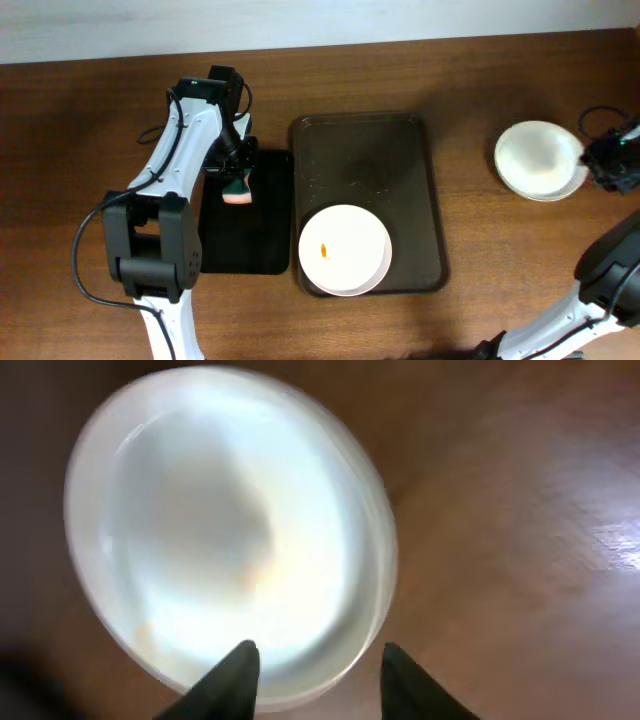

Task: Clean dirty plates on tray and stack at the side
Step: 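Carry the plate right and stack it on the first plate, then move the right gripper to the last white plate on the tray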

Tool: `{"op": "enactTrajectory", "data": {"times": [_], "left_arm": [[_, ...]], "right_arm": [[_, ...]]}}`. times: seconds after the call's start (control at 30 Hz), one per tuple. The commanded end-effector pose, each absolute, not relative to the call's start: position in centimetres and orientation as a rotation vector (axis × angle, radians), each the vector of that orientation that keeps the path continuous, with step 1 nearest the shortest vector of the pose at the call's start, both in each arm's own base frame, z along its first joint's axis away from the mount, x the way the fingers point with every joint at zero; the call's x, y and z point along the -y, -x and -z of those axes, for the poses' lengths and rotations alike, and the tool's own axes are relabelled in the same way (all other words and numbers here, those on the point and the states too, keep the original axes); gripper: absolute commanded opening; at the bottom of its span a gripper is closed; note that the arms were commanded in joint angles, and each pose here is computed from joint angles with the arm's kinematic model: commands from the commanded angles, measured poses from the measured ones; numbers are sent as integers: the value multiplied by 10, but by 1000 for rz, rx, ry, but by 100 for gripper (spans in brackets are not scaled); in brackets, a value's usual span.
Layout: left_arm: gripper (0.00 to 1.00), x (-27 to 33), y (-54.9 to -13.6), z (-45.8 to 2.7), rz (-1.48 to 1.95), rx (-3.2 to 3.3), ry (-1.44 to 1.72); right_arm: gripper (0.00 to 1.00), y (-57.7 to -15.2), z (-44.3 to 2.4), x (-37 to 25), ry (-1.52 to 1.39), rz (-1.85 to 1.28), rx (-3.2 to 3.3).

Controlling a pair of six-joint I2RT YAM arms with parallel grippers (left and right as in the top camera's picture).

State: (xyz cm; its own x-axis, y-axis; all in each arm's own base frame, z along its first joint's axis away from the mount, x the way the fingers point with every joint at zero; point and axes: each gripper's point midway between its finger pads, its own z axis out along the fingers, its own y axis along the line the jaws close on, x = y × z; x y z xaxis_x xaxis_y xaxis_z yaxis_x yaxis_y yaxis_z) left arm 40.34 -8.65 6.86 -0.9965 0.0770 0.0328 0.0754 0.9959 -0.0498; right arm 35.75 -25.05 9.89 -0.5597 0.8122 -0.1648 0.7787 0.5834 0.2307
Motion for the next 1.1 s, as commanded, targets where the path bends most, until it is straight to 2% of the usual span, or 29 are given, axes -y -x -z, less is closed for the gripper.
{"op": "enactTrajectory", "data": {"times": [0.0,0.2,0.3,0.4,0.47,0.6,0.73,0.87,0.97,1.0,1.03,1.07], "left_arm": [[0,87,-404,-81,-101,3131,141],[0,91,-397,-82,-134,3104,144],[0,92,-410,-73,-131,3160,149],[0,92,-406,-39,-139,3164,142],[0,90,-395,-10,-136,3152,140],[0,89,-392,17,-139,3186,145],[0,91,-402,-1,-152,3230,150],[0,92,-409,-61,-188,3350,164],[0,91,-405,-97,-207,3413,173],[0,91,-403,-104,-211,3425,174],[0,91,-402,-108,-213,3430,175],[0,91,-401,-110,-213,3429,177]], "right_arm": [[45,-382,-126,208,-1048,-323,-2609],[46,-383,-209,66,-495,-394,-2693],[49,-364,-217,-7,-235,-444,-2791],[49,-333,-191,-59,25,-380,-2967],[50,-313,-163,-87,187,-314,-3051],[48,-282,-98,-123,450,-272,-3101],[48,-257,-49,-128,522,-265,-3132],[47,-255,-22,-130,502,-296,-3101],[27,-252,-9,-132,501,-328,-3076],[14,-255,-6,-128,465,-284,-3076],[6,-258,-5,-123,418,-234,-3076],[4,-265,-5,-114,364,-148,-3062]]}}
